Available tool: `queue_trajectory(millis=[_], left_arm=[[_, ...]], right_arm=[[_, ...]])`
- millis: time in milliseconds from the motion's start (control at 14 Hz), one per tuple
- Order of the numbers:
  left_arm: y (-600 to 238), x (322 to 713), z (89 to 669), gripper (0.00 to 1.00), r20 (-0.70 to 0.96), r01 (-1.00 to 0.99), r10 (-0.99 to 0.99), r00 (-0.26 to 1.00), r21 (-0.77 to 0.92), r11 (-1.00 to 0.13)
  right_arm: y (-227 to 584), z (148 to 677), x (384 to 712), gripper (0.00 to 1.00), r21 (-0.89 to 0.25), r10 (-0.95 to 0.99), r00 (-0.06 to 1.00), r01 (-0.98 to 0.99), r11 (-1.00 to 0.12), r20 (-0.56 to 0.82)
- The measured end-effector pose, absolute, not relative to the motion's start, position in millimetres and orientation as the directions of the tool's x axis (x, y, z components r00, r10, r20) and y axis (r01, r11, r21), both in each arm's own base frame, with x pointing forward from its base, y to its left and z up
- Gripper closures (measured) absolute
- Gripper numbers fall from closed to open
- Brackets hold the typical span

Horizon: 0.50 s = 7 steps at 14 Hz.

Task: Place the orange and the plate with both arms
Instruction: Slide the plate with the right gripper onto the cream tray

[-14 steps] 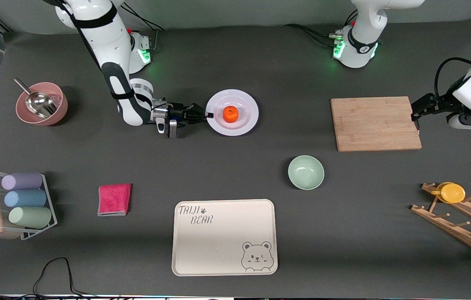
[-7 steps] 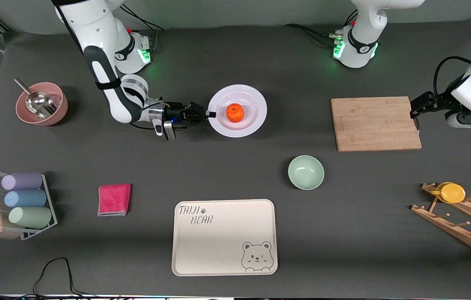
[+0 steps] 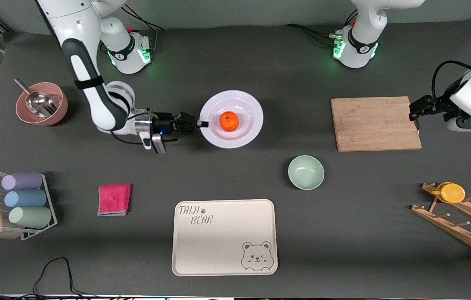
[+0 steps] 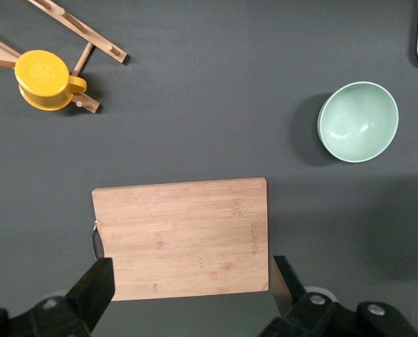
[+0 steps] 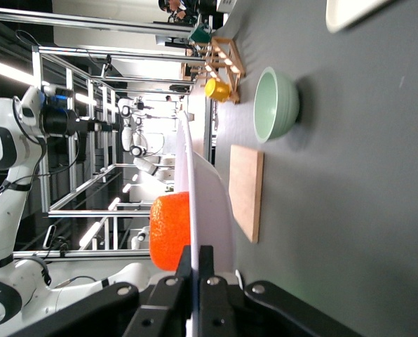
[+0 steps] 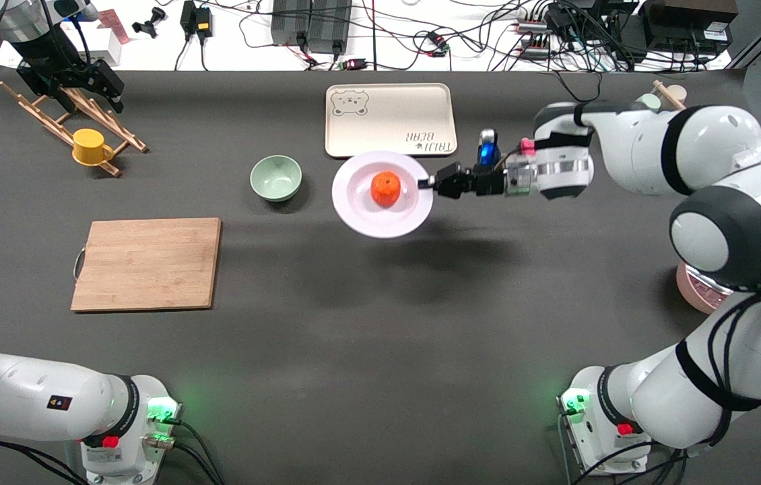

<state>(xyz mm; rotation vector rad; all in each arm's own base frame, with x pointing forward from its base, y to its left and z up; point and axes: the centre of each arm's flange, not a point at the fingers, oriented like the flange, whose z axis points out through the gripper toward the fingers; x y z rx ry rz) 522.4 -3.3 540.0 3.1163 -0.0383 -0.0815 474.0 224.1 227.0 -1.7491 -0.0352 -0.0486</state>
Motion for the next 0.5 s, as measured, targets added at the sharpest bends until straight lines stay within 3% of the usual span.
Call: queue_trajectory(millis=[500], left_arm=[[2, 538, 515, 0.00, -0.058, 0.002, 0.001, 0.998, 0.016, -1.000]], right_arm=[[207, 227, 642, 0.96, -0.975, -0.065, 0.995, 0.064, -0.213, 0.079]])
